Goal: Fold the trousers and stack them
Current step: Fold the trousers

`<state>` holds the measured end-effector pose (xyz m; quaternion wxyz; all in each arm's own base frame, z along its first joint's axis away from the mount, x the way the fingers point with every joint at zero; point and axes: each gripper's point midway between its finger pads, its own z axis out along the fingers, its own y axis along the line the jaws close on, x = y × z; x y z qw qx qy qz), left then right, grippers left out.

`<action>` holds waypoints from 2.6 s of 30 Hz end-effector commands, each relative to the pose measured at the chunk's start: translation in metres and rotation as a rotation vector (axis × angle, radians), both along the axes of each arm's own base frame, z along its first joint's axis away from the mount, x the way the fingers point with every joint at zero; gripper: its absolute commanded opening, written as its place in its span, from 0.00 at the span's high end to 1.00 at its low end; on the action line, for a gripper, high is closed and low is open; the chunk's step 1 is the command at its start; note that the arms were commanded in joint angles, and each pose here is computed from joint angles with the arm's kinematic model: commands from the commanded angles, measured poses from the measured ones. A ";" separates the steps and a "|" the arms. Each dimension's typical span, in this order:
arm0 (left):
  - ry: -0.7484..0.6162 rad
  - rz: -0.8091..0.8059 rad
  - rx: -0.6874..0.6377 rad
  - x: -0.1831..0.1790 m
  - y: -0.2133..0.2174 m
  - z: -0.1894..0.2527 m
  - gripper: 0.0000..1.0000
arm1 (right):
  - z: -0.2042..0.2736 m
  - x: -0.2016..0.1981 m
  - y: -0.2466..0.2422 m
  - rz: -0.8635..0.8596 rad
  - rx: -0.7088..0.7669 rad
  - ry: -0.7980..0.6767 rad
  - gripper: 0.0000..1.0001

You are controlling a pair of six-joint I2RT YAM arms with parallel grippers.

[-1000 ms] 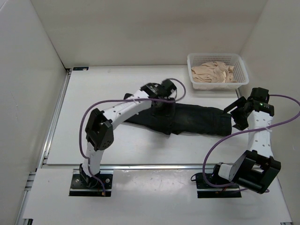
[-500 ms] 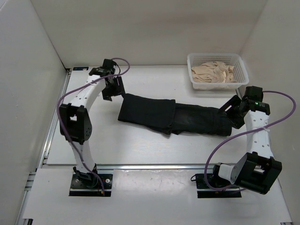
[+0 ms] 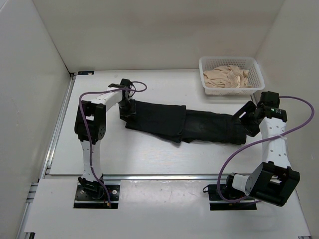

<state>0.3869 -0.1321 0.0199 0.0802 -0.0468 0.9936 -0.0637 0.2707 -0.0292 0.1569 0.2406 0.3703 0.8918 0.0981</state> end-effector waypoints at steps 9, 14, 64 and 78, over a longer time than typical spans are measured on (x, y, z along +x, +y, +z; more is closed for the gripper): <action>-0.141 0.167 0.096 0.031 0.061 0.046 0.89 | 0.021 0.007 0.002 0.025 -0.013 -0.065 0.17; -0.294 0.293 0.275 0.038 0.127 0.135 0.89 | 0.020 0.003 0.007 0.036 0.009 -0.061 0.17; -0.447 0.062 0.069 -0.005 -0.038 0.201 0.53 | 0.008 0.025 0.127 0.518 0.022 -0.072 0.51; -0.118 0.273 0.011 0.010 0.056 0.047 0.37 | -0.072 0.078 0.290 0.943 0.273 0.056 0.12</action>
